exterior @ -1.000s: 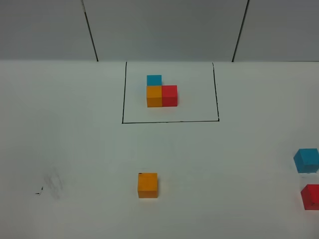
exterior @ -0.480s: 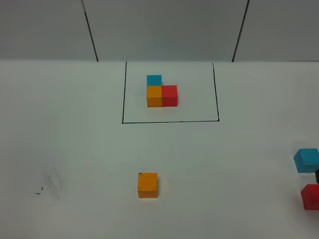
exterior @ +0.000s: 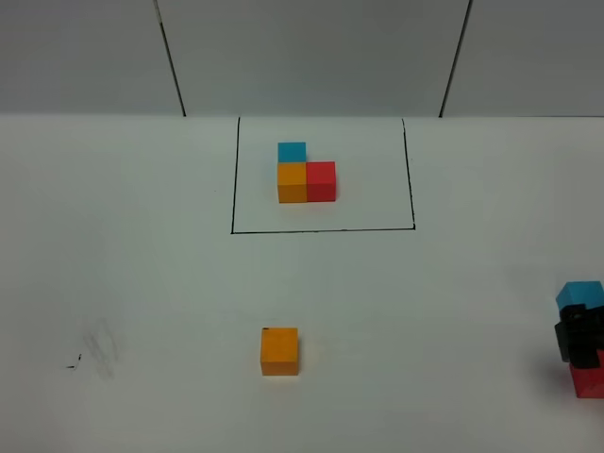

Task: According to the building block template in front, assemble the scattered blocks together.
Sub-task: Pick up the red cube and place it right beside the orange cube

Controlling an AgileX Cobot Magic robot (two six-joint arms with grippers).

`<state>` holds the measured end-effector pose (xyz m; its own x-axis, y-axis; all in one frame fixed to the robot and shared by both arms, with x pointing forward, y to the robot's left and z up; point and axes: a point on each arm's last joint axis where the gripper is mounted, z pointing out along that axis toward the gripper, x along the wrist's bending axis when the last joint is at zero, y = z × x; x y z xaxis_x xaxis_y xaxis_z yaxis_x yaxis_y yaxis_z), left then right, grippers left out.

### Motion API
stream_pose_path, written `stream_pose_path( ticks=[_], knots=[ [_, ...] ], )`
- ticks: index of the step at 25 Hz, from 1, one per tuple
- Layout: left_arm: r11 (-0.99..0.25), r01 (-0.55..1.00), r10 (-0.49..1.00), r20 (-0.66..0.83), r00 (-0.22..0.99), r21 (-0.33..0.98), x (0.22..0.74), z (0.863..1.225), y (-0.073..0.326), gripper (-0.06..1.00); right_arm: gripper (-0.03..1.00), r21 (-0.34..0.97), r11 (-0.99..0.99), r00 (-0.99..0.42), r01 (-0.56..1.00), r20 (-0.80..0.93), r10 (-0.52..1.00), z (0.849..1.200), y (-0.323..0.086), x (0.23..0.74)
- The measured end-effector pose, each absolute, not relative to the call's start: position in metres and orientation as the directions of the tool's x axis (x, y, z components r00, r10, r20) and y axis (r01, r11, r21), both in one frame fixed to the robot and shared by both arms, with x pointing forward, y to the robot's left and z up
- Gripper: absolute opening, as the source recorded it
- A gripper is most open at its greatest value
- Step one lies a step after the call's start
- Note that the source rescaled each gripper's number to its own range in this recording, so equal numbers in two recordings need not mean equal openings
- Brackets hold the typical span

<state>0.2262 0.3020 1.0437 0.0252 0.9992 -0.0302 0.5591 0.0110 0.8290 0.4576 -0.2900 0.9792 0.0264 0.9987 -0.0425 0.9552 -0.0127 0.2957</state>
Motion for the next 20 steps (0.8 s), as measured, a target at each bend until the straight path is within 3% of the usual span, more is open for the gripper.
stream_pose_path(
  ticks=[20],
  knots=[
    [0.013, 0.559, 0.999, -0.032, 0.024, 0.829, 0.226, 1.044, 0.302, 0.53, 0.89, 0.164, -0.094, 0.104, 0.982, -0.052, 0.993, 0.920, -0.309, 0.483]
  ],
)
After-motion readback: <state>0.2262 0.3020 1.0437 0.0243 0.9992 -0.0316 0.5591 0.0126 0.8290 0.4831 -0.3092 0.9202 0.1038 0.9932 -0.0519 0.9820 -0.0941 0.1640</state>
